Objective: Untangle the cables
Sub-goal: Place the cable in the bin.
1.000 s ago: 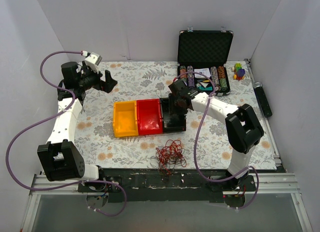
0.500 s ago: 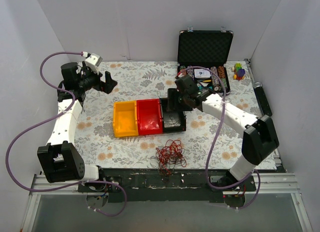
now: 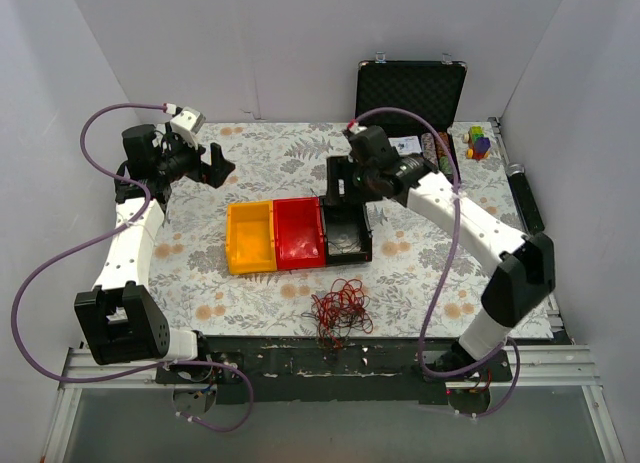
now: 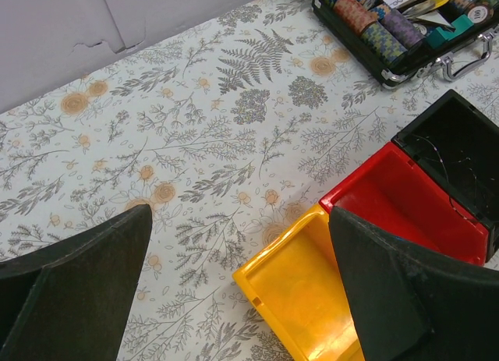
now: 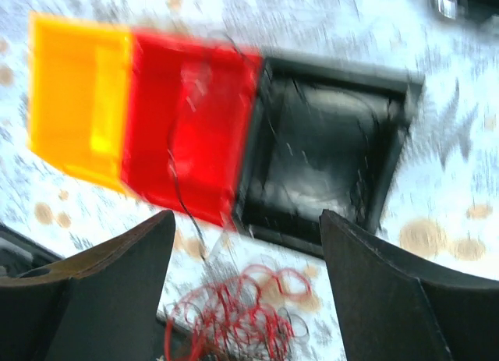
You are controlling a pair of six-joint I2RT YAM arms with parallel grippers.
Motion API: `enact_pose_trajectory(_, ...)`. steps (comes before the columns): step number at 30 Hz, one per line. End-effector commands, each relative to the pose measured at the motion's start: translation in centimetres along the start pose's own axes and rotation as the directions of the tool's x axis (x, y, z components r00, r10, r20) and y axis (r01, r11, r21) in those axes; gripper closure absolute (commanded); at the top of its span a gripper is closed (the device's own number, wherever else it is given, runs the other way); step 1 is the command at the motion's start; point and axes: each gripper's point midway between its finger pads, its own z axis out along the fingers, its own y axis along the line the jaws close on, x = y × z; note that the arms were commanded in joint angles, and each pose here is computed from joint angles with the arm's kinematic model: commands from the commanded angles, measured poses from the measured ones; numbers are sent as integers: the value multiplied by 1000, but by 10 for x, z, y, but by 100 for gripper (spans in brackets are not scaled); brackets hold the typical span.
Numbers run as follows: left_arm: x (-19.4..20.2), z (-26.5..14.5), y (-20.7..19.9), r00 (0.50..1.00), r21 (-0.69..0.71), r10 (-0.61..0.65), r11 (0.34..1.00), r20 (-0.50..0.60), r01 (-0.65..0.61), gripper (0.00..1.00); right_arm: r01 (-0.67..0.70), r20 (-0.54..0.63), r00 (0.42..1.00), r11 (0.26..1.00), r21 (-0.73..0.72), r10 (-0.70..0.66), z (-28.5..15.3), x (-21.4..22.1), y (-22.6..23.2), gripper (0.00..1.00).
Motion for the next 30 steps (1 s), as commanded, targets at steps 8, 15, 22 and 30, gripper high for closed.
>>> enact_pose_trajectory(8,-16,-9,-7,999,15,32,999,41,-32,2,179,71,981,984,11,-180,87,-97,41,16)
enact_pose_trajectory(15,-15,-7,-2,997,-4,64,998,43,-64,2,181,24,983,981,64,-183,119,-74,30,21)
enact_pose_trajectory(22,-9,-6,-1,998,-6,61,998,35,-61,2,173,4,985,977,122,-174,122,-58,21,65)
enact_pose_trajectory(30,-11,-8,-3,997,-4,60,998,42,-60,2,142,76,984,968,208,-161,83,-57,0,99)
